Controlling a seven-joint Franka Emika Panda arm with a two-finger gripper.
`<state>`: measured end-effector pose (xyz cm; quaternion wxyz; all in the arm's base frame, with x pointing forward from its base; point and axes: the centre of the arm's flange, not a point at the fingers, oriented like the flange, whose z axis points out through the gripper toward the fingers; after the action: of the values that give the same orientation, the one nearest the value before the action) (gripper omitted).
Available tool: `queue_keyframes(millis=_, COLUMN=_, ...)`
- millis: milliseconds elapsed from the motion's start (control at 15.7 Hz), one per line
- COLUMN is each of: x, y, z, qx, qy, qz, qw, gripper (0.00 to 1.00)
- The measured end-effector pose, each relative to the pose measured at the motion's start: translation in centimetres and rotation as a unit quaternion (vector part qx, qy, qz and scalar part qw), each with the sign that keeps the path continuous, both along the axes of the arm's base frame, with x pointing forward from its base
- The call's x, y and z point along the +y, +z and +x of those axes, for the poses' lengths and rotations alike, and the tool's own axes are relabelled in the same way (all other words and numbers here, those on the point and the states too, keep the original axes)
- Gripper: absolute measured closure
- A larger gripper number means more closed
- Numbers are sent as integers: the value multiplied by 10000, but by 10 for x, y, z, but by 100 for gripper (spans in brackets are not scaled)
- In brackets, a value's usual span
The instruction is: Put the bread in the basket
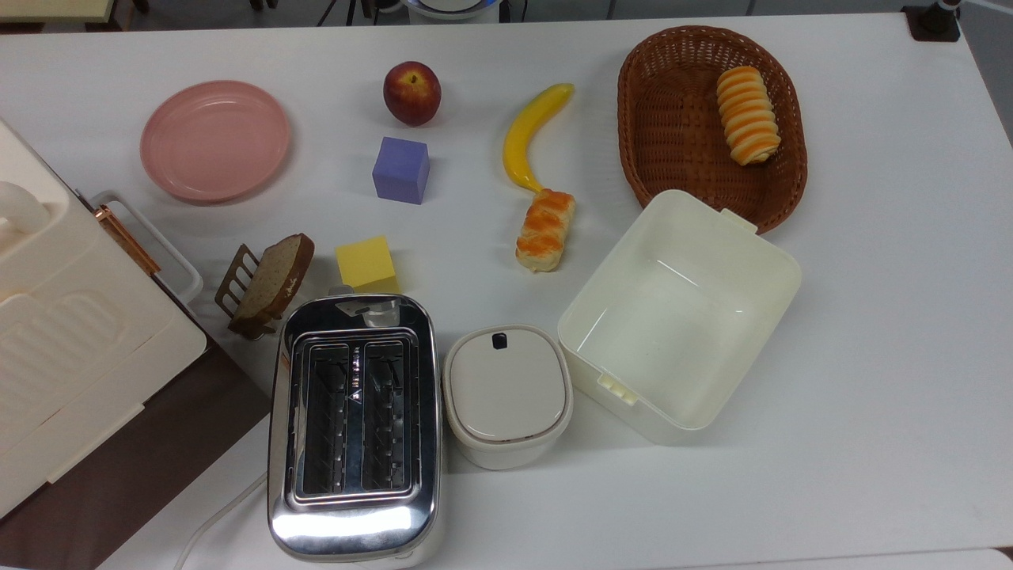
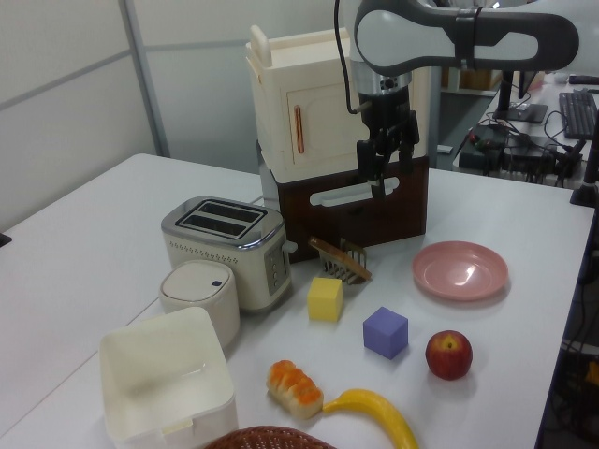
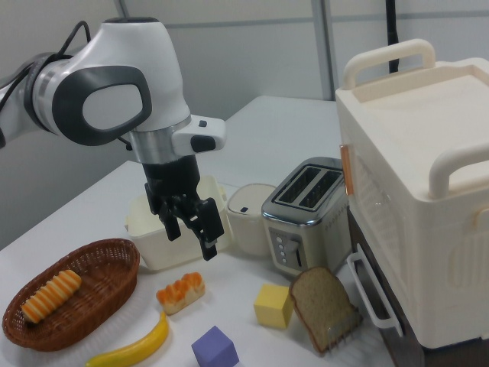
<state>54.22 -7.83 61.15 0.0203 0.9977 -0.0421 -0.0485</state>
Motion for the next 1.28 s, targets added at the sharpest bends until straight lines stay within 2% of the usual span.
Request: queue_keyframes(millis=1277, x=2, y=-7, z=0, qx=163, qy=13, qz=18, qw=9999, gripper=0)
